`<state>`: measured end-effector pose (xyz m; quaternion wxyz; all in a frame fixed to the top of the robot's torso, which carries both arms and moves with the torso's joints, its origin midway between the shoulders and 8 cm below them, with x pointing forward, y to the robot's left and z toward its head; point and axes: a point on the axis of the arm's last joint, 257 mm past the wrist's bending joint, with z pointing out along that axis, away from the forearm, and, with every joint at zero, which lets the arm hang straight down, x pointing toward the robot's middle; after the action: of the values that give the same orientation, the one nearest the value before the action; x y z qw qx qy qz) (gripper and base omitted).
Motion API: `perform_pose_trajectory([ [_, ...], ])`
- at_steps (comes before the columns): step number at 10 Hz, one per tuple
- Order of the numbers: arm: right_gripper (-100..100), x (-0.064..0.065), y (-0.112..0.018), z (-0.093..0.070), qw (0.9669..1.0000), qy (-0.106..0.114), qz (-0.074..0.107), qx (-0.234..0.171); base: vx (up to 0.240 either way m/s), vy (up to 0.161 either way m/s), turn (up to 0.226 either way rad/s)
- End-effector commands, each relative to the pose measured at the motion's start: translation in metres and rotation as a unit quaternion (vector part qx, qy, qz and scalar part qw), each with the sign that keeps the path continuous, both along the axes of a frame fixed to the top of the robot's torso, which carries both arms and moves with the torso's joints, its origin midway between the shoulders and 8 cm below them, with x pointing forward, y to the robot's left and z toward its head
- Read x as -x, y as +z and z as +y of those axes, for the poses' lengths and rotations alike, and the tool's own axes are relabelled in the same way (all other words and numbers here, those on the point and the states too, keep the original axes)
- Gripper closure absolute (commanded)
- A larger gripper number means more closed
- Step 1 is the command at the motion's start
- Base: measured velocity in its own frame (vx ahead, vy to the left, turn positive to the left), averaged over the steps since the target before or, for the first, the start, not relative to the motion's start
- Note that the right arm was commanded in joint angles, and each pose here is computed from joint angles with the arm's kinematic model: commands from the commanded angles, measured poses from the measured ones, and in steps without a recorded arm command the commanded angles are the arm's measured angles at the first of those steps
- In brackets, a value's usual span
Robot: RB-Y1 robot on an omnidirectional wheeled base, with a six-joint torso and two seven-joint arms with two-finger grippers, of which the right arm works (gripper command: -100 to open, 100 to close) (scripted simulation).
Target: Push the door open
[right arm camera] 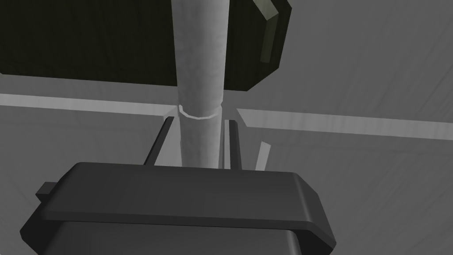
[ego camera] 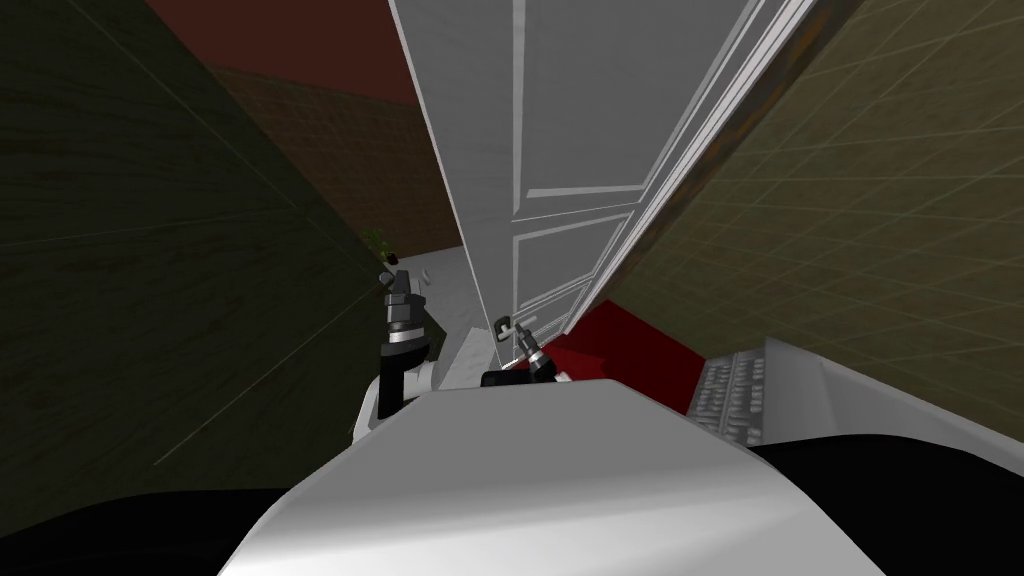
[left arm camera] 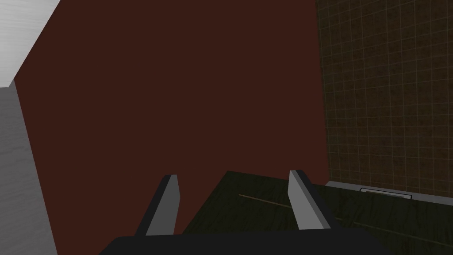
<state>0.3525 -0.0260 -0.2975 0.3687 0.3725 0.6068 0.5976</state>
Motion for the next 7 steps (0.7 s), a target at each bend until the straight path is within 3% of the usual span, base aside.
perform_pose_trajectory([
  [1, 100, -0.004, 0.003, -0.005, 1.0, -0.006, -0.005, 0.0, 0.146, 0.146, -0.044],
  [7, 100, -0.027, 0.001, -0.035, 0.999, -0.042, -0.007, 0.009, 0.14, 0.143, -0.075],
])
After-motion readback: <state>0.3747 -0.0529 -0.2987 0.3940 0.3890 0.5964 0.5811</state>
